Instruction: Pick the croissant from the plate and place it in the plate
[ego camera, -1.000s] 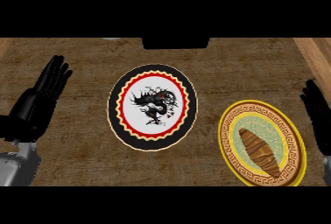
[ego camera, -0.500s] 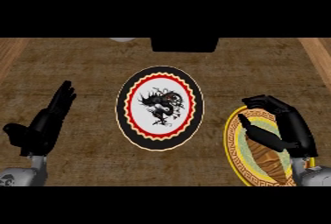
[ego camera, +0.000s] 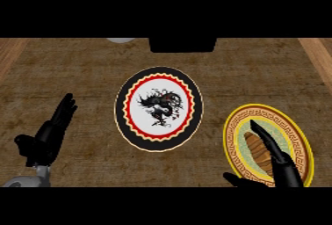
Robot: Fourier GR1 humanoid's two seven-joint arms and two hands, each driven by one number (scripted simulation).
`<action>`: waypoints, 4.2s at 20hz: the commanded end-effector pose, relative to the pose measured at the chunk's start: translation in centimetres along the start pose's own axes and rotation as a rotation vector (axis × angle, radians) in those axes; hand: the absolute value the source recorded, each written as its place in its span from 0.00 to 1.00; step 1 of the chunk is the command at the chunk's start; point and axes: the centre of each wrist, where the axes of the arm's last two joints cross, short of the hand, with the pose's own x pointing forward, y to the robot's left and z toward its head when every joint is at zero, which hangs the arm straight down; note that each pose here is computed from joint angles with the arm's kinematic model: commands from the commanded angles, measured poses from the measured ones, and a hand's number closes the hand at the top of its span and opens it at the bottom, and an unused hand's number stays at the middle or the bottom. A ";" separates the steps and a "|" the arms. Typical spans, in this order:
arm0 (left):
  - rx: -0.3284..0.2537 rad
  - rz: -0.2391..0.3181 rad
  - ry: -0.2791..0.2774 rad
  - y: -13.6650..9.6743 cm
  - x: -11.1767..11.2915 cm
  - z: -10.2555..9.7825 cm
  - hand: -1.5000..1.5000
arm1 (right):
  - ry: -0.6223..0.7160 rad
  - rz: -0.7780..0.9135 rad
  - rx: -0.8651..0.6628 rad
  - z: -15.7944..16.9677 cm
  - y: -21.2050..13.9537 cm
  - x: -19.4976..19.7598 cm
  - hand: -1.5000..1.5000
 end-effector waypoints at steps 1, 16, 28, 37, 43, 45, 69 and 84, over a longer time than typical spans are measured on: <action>0.005 -0.004 -0.002 0.9 0.7 0.4 0.50 | -0.017 0.094 -0.069 2.6 -3.1 1.7 0.00; -0.017 -0.008 0.004 -1.6 -1.3 0.0 0.50 | 0.377 0.575 0.298 1.2 -9.0 5.8 0.00; -0.024 0.011 -0.007 -0.3 -0.5 -1.0 0.50 | 0.561 0.725 0.369 -1.0 -7.5 5.8 0.00; -0.003 -0.002 0.000 0.3 -0.7 -0.4 0.50 | 0.587 0.712 0.402 -1.9 -7.9 3.7 0.00; -0.010 -0.001 -0.003 0.4 -1.7 -1.2 0.50 | 0.608 0.785 0.400 -2.7 -5.1 0.9 0.00; -0.025 0.005 0.009 -0.5 -2.5 0.7 0.50 | 0.633 0.786 0.396 -3.9 -8.0 0.0 0.00; -0.010 0.007 0.002 0.5 -0.8 0.6 0.50 | 0.614 0.837 0.159 -0.4 -4.1 -1.5 1.00; -0.011 0.014 0.001 -1.1 -0.2 -0.7 0.50 | 0.245 0.843 -0.090 1.6 -3.5 11.8 1.00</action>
